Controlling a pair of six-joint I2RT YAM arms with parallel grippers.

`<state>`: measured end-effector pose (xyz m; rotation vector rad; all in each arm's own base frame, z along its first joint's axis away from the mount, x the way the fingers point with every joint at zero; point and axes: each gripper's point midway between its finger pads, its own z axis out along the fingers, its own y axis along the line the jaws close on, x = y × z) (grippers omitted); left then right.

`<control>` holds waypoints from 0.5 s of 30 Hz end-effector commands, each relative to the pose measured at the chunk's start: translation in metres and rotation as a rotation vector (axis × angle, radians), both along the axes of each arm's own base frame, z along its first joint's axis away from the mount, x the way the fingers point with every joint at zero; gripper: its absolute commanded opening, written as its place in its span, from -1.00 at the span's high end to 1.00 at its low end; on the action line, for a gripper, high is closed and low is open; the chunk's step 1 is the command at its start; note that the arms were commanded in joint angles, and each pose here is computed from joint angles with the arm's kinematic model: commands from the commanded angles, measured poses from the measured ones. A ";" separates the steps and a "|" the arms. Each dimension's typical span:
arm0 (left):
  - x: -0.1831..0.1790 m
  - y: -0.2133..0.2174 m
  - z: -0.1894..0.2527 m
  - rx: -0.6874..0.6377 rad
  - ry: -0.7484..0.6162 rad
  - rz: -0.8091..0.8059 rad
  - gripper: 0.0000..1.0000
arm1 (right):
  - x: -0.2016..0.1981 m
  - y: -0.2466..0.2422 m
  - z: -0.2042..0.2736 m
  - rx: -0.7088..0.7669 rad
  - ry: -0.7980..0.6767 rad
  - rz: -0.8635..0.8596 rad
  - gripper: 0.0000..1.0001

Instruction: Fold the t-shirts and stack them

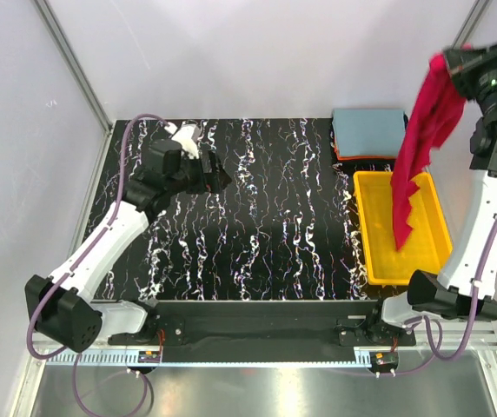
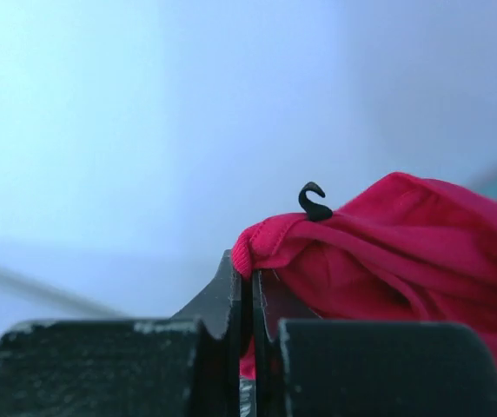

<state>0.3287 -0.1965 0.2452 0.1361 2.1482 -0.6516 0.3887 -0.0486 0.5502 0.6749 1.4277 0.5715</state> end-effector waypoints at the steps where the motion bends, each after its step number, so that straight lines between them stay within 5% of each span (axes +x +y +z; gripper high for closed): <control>1: 0.009 0.003 0.030 -0.070 -0.056 0.019 -0.98 | -0.009 0.080 0.046 0.050 -0.121 0.372 1.00; 5: 0.009 0.016 0.041 -0.049 -0.098 0.073 -0.98 | 0.002 0.135 0.011 0.066 -0.032 0.510 1.00; 13: 0.008 0.067 0.081 0.012 -0.223 0.306 -0.98 | 0.021 0.276 -0.233 0.075 0.440 0.697 0.89; 15: 0.006 0.074 0.078 0.011 -0.220 0.340 -0.98 | 0.012 0.312 -0.284 0.020 0.545 0.781 0.58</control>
